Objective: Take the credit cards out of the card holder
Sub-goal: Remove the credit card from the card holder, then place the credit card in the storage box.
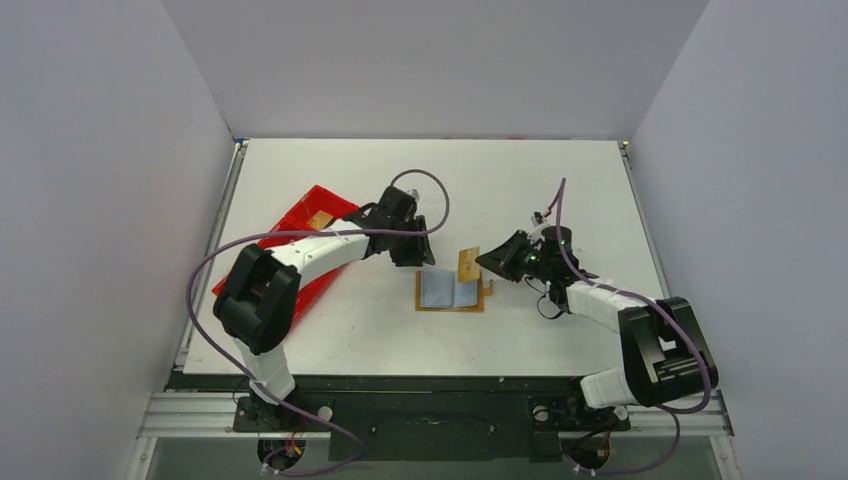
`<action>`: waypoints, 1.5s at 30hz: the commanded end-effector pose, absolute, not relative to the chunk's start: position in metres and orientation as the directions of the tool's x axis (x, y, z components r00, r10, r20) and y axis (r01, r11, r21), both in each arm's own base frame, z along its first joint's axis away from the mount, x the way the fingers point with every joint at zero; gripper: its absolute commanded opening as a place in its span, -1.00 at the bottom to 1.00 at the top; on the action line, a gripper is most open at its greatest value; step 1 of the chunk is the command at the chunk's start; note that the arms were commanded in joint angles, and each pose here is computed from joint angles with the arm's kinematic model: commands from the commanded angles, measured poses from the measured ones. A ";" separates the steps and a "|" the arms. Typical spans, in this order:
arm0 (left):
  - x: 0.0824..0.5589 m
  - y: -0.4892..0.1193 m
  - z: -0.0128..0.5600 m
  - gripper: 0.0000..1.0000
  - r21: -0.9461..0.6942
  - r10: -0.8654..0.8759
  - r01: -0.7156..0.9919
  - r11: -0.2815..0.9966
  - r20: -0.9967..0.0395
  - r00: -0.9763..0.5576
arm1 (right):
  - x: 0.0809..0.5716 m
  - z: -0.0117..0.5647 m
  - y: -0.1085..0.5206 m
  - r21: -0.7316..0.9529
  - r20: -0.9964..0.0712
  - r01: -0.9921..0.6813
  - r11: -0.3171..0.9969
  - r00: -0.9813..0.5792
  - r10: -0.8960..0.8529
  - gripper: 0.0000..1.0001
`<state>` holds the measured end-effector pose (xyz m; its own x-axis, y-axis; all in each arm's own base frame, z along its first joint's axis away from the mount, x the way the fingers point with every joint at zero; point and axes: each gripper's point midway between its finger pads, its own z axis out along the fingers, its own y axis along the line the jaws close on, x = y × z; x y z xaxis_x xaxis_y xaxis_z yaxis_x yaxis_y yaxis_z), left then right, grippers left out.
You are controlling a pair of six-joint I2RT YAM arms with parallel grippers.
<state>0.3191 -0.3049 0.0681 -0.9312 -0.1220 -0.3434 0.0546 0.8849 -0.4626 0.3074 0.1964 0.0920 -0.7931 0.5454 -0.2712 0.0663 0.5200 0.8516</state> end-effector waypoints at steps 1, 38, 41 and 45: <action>0.326 -0.302 0.131 -0.27 -0.612 -0.180 0.122 0.782 -0.408 -0.895 | 0.318 0.132 0.210 0.878 -0.317 -0.026 0.479 -0.781 0.538 -1.00; 0.308 -0.288 0.217 -0.55 -0.940 -0.316 0.192 0.284 -0.280 -0.907 | 0.311 0.220 0.305 0.979 -0.199 -0.151 0.140 -0.865 0.460 -1.00; 0.308 -0.289 0.216 -1.00 -0.942 -0.316 0.183 0.282 -0.271 -0.909 | 0.310 0.217 0.305 0.975 -0.211 -0.153 0.161 -0.865 0.455 -1.00; 0.307 -0.288 0.213 -1.00 -0.942 -0.320 0.177 0.284 -0.267 -0.909 | 0.309 0.212 0.303 0.965 -0.239 -0.158 0.210 -0.860 0.451 -0.44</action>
<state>0.3064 -0.2879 0.2002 -0.9216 -0.3184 -0.2218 0.1189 0.3126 -0.9424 0.3071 0.2989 0.1894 -0.8744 0.4607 -0.1523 -0.0618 0.2056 0.9767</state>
